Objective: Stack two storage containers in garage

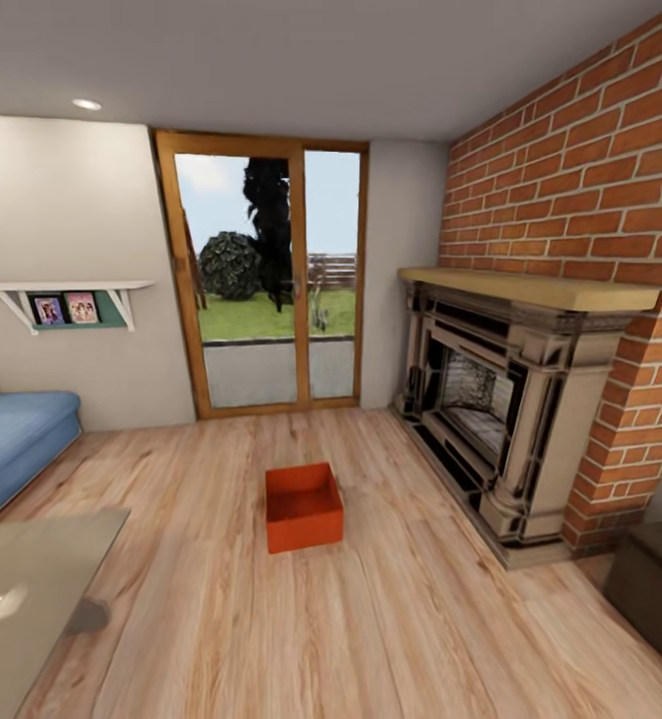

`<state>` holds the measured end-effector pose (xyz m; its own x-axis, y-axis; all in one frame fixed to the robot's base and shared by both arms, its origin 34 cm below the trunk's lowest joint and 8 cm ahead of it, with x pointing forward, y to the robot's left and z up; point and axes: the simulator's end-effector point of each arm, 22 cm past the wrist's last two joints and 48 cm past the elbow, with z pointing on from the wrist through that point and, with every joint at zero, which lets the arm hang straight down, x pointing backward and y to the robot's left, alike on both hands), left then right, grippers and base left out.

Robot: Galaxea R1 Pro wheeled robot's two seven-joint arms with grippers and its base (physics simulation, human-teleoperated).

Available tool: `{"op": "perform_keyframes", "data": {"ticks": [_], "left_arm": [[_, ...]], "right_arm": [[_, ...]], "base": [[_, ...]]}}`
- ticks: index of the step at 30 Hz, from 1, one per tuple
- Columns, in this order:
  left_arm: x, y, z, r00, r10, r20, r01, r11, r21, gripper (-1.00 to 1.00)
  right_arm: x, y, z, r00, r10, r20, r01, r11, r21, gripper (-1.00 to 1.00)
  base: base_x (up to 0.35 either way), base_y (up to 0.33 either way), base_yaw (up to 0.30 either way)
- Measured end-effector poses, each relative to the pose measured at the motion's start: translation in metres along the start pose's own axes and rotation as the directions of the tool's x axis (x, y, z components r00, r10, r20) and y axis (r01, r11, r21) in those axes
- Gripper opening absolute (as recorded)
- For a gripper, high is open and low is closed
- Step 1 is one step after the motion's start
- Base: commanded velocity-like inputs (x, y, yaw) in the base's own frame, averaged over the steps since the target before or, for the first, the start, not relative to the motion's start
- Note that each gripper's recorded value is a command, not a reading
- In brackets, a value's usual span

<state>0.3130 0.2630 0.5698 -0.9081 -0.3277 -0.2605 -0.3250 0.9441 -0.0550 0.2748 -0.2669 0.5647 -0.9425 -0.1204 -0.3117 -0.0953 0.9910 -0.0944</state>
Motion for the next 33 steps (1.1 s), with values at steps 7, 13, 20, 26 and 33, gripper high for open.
{"op": "perform_keyframes", "data": {"ticks": [7, 13, 20, 26, 33], "left_arm": [[0.0001, -0.0001, 0.0, 1.0, 0.0, 0.0, 0.0, 1.0, 0.0, 1.0], [0.0001, 0.0, 0.0, 1.0, 0.0, 0.0, 0.0, 1.0, 0.0, 1.0], [0.0002, 0.0001, 0.0, 1.0, 0.0, -0.001, 0.0, 1.0, 0.0, 1.0], [0.0001, -0.0001, 0.0, 1.0, 0.0, 0.0, 0.0, 1.0, 0.0, 1.0], [0.0002, -0.0001, 0.0, 1.0, 0.0, -0.001, 0.0, 1.0, 0.0, 1.0]], "right_arm": [[-0.0001, 0.0006, 0.0, 1.0, 0.0, 0.0, 0.0, 1.0, 0.001, 1.0], [-0.0006, 0.0023, -0.0001, 1.0, 0.0, 0.001, 0.0, 1.0, -0.001, 1.0], [-0.0009, 0.0016, 0.0, 1.0, 0.001, 0.001, -0.001, 1.0, 0.0, 1.0], [-0.0001, 0.0004, 0.0, 1.0, 0.001, -0.001, -0.001, 1.0, 0.003, 1.0], [0.0003, -0.0009, 0.0, 1.0, 0.001, -0.001, -0.001, 1.0, 0.005, 1.0]], "base": [[0.323, 0.0, 0.0], [0.323, 0.0, 0.101], [0.323, 0.0, 0.256], [0.317, -0.047, 0.115], [0.303, -0.121, 0.006]]}}
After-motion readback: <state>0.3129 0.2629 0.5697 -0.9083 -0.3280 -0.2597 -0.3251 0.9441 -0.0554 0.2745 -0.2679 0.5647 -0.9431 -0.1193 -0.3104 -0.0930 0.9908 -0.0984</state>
